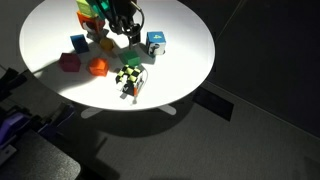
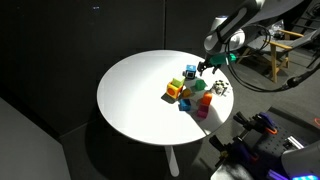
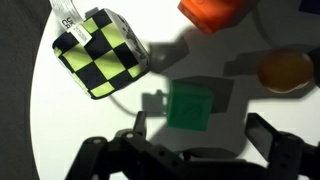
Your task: Put the green block on top of the stacked blocks.
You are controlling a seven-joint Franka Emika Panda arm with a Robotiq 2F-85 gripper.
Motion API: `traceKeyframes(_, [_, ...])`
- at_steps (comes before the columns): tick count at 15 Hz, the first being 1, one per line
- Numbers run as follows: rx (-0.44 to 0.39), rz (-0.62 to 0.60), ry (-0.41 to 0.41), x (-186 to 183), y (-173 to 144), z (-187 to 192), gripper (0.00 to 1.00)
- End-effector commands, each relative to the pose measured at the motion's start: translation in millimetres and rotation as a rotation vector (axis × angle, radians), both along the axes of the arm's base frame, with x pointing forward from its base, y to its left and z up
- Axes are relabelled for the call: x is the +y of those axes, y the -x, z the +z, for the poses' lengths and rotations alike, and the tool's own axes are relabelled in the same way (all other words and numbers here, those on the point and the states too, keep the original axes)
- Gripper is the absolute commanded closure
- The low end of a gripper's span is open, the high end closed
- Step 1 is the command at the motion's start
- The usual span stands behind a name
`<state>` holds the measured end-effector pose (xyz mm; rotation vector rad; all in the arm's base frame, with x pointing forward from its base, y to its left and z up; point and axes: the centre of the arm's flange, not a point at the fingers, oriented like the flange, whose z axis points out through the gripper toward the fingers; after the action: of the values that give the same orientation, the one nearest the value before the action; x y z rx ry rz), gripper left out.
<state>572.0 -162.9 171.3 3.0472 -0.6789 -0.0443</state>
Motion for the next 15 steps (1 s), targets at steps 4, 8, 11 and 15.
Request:
traceKeyframes(4, [0.063,-0.036,-0.004,4,-24,-23,0.00])
traceKeyframes(8, [0.100,-0.039,0.001,9,-33,-35,0.00])
traceKeyframes(11, [0.127,-0.046,-0.007,8,-39,-41,0.00])
traceKeyframes(15, [0.161,-0.046,-0.023,0,-47,-45,0.00])
